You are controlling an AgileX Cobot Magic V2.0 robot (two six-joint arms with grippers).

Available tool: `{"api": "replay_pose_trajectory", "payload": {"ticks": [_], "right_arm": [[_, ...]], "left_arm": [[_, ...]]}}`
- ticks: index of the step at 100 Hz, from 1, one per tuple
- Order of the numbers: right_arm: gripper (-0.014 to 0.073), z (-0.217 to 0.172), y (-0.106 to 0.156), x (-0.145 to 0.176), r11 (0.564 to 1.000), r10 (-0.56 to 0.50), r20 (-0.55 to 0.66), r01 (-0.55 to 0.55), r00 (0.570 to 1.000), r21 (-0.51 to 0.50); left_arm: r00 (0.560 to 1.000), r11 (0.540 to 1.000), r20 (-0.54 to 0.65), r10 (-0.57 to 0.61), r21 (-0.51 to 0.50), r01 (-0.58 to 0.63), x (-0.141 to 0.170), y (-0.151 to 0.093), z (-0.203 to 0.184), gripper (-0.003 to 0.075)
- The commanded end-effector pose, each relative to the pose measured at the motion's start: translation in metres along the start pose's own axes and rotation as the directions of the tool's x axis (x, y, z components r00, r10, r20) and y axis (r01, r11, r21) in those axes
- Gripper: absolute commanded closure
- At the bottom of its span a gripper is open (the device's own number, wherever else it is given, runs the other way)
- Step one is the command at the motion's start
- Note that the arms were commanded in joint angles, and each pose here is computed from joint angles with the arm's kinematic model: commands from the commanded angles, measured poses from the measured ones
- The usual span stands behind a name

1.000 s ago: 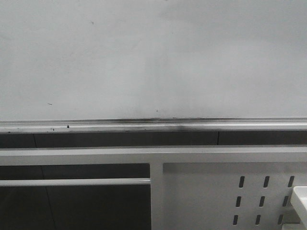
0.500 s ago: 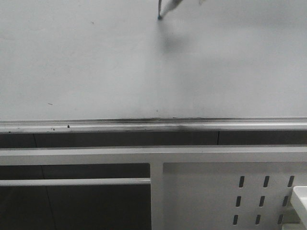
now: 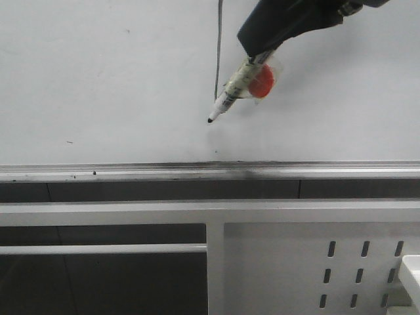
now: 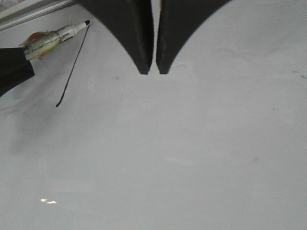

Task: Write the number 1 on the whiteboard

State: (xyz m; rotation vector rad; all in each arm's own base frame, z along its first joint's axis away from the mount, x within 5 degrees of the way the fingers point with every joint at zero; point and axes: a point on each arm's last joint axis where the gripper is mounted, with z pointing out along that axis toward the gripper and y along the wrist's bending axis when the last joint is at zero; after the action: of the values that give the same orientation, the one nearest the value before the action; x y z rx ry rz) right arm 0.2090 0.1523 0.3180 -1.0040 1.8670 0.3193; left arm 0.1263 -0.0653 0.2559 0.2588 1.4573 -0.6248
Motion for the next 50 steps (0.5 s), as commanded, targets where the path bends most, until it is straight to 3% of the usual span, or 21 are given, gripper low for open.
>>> {"api": "replay_pose_trajectory", "payload": {"ticks": [1, 18, 26, 39, 50], "right_arm": [[0.0664, -0.023, 0.010, -0.020, 0.999, -0.016, 0.091, 0.019, 0.996, -0.026], [0.0664, -0.043, 0.030, -0.022, 0.985, -0.059, 0.052, 0.066, 0.997, -0.162], [0.0664, -0.047, 0.032, -0.027, 0.976, -0.075, 0.034, 0.080, 0.997, -0.203], [0.0664, -0.047, 0.032, -0.037, 0.966, -0.110, 0.009, 0.109, 0.994, -0.234], [0.0664, -0.045, 0.030, -0.048, 0.961, -0.119, 0.010, 0.118, 0.993, -0.249]], "left_arm": [[0.993, 0.992, 0.106, 0.055, 0.111, -0.067, -0.015, -0.011, 0.003, 0.0740], [0.964, 0.915, 0.110, 0.242, 0.306, -0.264, -0.009, -0.030, -0.001, 0.0727], [0.963, 0.886, 0.054, 0.263, 0.382, -0.264, -0.002, -0.035, -0.003, 0.0687], [0.918, 0.802, -0.022, 0.395, 0.496, -0.333, 0.007, -0.042, -0.005, 0.0552], [0.897, 0.788, -0.023, 0.442, 0.487, -0.376, 0.001, -0.041, -0.001, 0.0456]]}}
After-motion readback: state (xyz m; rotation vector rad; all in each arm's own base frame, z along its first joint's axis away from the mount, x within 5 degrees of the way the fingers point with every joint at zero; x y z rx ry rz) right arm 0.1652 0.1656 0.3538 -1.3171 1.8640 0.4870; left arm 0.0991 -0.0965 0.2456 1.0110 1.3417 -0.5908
